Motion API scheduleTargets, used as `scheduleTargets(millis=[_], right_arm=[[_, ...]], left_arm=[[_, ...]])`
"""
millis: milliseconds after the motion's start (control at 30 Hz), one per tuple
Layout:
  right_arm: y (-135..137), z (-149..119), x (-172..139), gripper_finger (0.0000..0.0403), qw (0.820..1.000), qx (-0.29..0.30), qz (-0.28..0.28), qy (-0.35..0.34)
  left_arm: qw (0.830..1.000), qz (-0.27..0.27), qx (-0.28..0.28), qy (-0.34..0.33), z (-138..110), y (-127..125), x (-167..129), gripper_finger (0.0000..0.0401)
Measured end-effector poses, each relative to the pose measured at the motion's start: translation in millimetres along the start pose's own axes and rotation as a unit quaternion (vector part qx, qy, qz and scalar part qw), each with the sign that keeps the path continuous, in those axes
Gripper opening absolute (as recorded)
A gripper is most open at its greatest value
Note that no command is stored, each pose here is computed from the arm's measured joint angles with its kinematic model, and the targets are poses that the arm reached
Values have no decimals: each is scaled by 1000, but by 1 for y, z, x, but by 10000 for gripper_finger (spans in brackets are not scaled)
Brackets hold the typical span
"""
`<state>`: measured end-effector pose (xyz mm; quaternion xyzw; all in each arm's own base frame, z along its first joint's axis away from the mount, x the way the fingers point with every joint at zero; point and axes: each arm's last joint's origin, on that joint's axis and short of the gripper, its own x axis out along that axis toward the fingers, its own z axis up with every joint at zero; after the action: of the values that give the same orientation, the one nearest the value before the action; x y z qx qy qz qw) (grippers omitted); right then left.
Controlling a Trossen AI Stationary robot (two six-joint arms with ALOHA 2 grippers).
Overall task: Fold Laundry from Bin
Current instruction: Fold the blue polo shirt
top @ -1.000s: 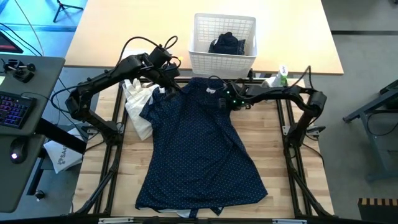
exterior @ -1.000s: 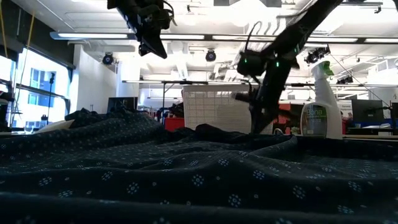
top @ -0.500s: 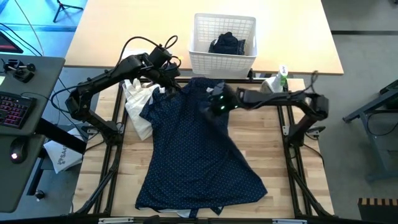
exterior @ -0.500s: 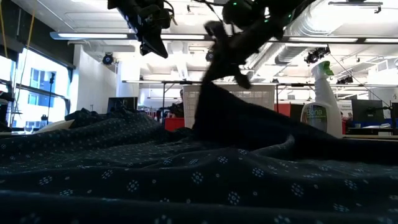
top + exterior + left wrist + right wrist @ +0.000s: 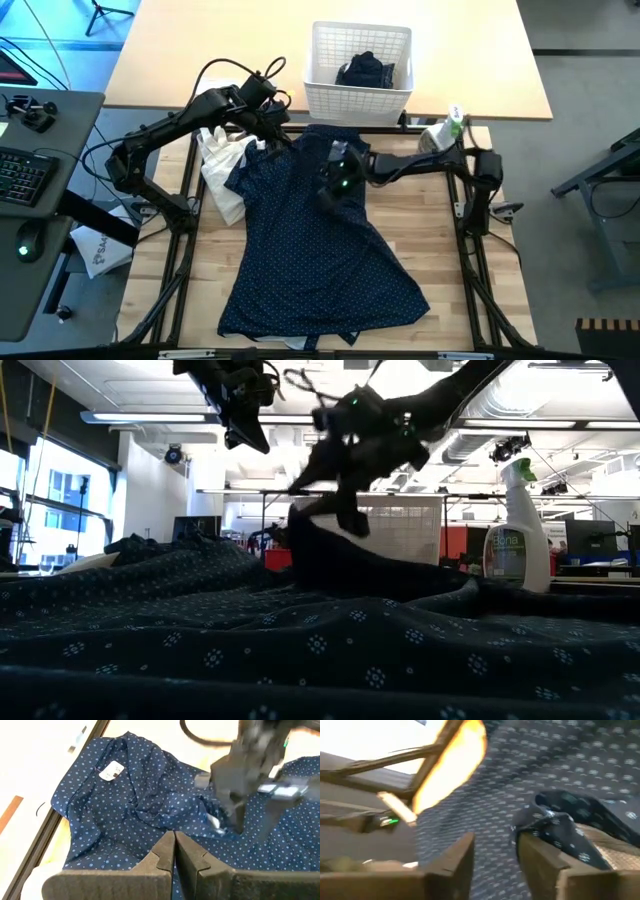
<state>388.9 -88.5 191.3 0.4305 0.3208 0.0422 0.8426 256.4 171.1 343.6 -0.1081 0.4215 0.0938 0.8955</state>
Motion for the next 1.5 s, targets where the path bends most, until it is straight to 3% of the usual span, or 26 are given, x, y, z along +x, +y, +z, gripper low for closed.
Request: scheduleTargets(millis=[67, 167, 333, 433, 533, 733, 800, 867, 933, 1000, 1067, 1200, 1333, 1500], right_arm=[[8, 7, -19, 176, 1000, -1, 11, -9], [22, 14, -54, 201, 999, -13, -23, -42], [49, 12, -114, 208, 990, -22, -94, -103], [60, 7, -132, 208, 985, -22, -117, -126], [67, 5, -125, 208, 988, -21, -97, -122], [79, -4, -61, 208, 995, -70, 76, -18], [80, -9, -52, 208, 994, -62, 92, 4], [76, -11, -55, 208, 998, -45, 48, -4], [66, -14, -65, 208, 998, -3, -55, -24], [49, -19, -77, 208, 978, 79, -187, -51], [28, -21, -88, 208, 943, 171, -279, -58], [-16, -19, -86, 208, 904, 259, -334, -62], [-53, -19, -73, 208, 878, 290, -375, -63], [-77, -18, -59, 187, 872, 306, -379, -53]], left_arm=[[1000, -3, 0, -1, 0, 0, 0, 0], [1000, -4, 1, 0, 0, -1, 0, 0], [1000, -7, 2, -1, 0, -2, 1, 0], [1000, -8, 4, -2, 1, -4, 1, 0], [1000, -11, 1, -5, 2, -7, 2, 0], [1000, -15, 4, -9, 4, -11, 3, 0], [1000, -16, 6, -9, 4, -12, 3, 0], [1000, -17, 7, -8, 4, -14, 4, 0], [1000, -19, 8, -8, 5, -15, 4, 0], [1000, -21, 10, -6, 5, -17, 5, 0], [1000, -24, 13, -6, 5, -19, 5, 0], [999, -28, 20, -8, 6, -24, 6, 0], [999, -31, 23, -7, 7, -27, 7, 0], [999, -33, 18, -6, 7, -28, 8, 1]])
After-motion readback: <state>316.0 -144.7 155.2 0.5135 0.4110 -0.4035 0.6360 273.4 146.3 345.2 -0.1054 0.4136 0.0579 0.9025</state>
